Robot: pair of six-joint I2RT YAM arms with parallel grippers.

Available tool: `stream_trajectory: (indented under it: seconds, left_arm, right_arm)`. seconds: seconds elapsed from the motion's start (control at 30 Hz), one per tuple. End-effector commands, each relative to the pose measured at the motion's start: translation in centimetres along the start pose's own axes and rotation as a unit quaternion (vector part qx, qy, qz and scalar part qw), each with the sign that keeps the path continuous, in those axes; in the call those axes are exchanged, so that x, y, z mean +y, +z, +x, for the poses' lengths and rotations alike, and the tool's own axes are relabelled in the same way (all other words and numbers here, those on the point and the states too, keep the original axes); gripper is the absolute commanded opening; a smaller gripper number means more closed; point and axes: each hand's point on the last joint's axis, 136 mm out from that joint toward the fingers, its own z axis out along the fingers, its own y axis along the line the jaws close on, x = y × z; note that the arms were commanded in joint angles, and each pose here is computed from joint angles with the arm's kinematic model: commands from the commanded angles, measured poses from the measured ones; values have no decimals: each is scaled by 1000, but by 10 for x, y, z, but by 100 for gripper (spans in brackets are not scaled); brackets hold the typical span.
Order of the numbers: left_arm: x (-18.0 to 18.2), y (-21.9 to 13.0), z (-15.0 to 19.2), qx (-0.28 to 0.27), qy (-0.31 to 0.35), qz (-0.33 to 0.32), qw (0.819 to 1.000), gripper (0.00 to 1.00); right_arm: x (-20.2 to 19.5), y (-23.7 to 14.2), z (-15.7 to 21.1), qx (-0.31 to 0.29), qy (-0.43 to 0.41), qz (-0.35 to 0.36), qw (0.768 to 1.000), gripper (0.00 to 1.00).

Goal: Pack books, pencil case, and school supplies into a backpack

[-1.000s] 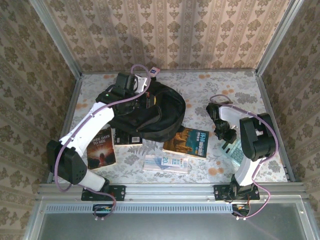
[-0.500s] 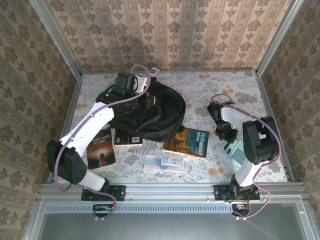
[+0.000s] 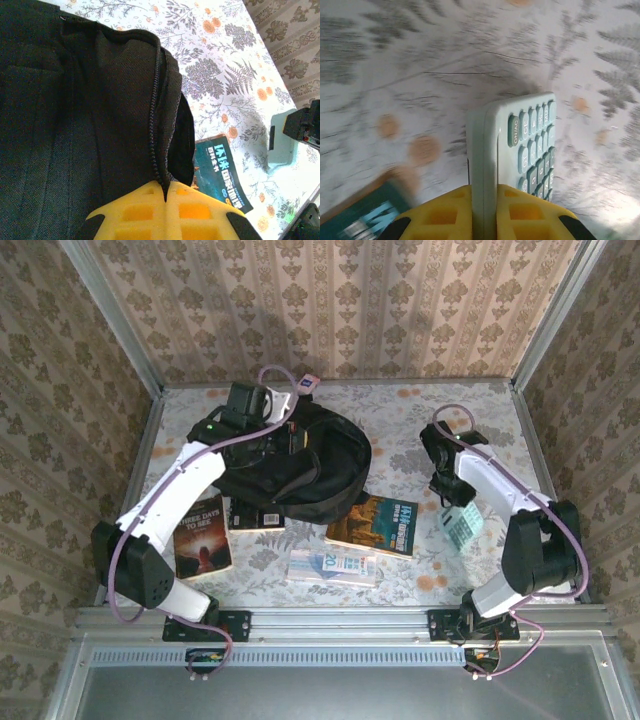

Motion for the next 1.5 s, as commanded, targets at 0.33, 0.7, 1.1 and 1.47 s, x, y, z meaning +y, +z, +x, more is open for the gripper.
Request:
stream_trajectory:
  seconds: [0.33,0.7,1.1,1.47]
  left_arm:
    - [-5,-76,-42,-55,26,-20,998,0]
    - [-6,-101,-58,-70,24,1,997,0]
    - [-18,-120,-81,-91,25,2,996,0]
    - [-22,-117,-94,-102,17,20,994,0]
  right_arm:
    - [130,-194,-4,-113,-120,-521,837,0]
    - [175,-272,20,-74,-119,-728,672,0]
    - [247,-225,46,-20,-48,-766,641,0]
    - [306,-199,71,24,3,-773,634,0]
